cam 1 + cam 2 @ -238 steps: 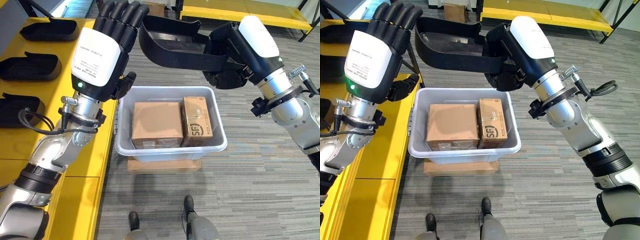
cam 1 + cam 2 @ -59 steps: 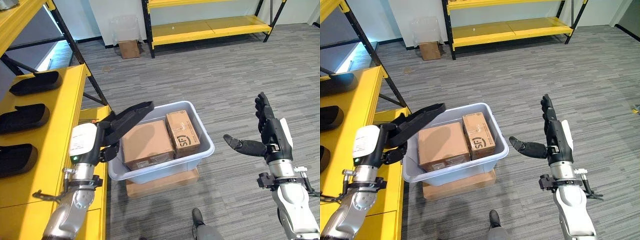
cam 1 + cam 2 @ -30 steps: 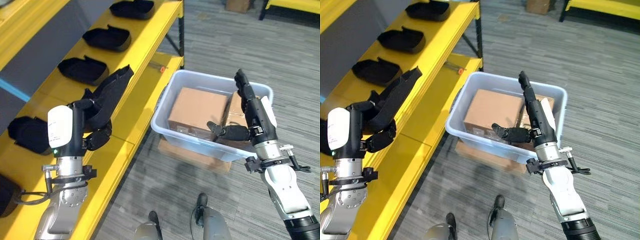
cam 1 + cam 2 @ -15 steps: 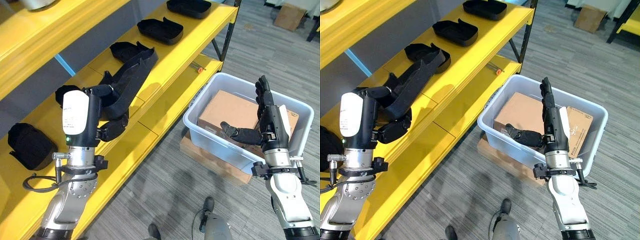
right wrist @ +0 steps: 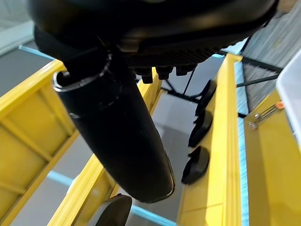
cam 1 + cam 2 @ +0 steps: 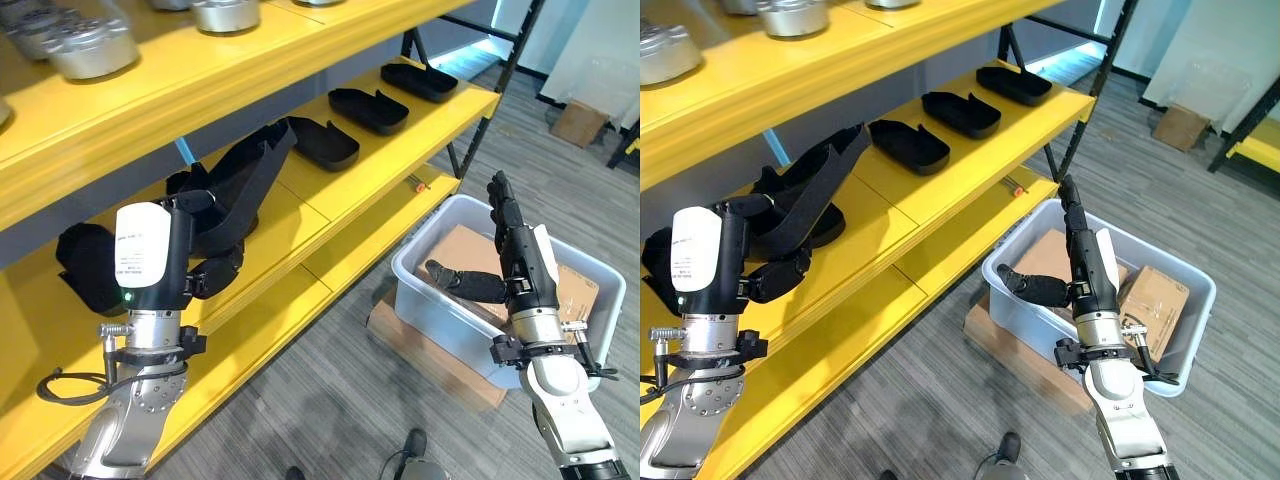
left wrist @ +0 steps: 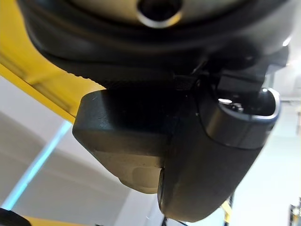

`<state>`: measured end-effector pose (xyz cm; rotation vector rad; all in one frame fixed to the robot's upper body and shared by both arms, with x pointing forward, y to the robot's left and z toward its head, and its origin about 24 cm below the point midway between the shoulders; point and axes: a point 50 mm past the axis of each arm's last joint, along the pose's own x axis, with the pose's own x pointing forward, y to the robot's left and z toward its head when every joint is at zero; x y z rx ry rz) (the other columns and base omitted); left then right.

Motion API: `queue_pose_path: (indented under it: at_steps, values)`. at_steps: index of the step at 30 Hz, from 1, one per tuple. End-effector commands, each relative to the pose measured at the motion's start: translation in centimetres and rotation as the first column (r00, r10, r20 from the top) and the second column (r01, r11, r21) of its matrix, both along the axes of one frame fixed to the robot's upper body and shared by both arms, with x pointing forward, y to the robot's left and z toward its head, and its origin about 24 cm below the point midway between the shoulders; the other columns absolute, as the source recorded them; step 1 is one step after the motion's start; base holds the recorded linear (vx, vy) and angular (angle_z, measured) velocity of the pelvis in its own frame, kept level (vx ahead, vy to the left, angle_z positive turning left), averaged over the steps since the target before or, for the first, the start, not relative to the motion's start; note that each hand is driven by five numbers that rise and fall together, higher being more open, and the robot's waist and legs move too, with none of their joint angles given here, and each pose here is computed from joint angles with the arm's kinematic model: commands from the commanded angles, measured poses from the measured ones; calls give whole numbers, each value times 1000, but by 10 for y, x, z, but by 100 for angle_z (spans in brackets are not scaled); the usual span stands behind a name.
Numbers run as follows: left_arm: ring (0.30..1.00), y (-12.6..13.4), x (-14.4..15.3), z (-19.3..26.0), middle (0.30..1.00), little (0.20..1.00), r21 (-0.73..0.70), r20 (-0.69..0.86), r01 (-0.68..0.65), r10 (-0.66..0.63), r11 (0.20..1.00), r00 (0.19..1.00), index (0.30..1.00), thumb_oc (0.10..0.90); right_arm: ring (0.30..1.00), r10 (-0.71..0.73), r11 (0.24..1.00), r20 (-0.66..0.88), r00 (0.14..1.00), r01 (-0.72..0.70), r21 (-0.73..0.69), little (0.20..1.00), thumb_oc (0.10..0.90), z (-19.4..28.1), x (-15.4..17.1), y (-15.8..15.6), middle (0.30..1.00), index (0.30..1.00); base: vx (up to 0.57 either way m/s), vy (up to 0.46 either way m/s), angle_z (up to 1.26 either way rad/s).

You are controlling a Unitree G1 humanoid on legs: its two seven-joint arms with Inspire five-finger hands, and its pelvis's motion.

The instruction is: Move parts from the plastic box to the shelf.

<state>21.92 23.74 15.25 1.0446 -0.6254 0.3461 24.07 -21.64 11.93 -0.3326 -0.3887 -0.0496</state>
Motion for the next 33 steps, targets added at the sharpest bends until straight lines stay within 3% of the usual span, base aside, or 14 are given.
queue_pose_path:
  at_steps: [1, 8, 12, 20, 33]
  values:
    - [300, 5, -13, 66, 300, 300, 61, 364, -28, 4, 998, 931, 300, 400, 1000, 77, 996, 264, 961, -64, -59, 1000, 900, 49, -1, 14, 1000, 1000, -2, 171, 25]
    - [300, 12, -8, 56, 300, 300, 28, 312, -55, 43, 998, 949, 300, 400, 1000, 52, 998, 214, 975, -46, -34, 1000, 900, 36, 0, 13, 1000, 1000, -26, 225, 29]
    - [300, 7, 0, 52, 300, 300, 12, 258, -1, -2, 1000, 966, 300, 400, 1000, 27, 999, 171, 985, -23, -30, 1000, 900, 29, -4, 2, 1000, 1000, 39, 79, 51]
    - [300, 3, 8, 39, 300, 300, -2, 185, 23, -22, 1000, 982, 300, 400, 1000, -14, 999, 156, 988, 19, -36, 1000, 900, 26, -7, -9, 1000, 1000, 21, -69, 73]
    - [300, 11, 3, 26, 300, 300, -47, 119, -5, 10, 999, 993, 300, 400, 1000, -1, 999, 147, 989, 6, -34, 1000, 900, 26, -5, -7, 1000, 1000, 8, -89, 20]
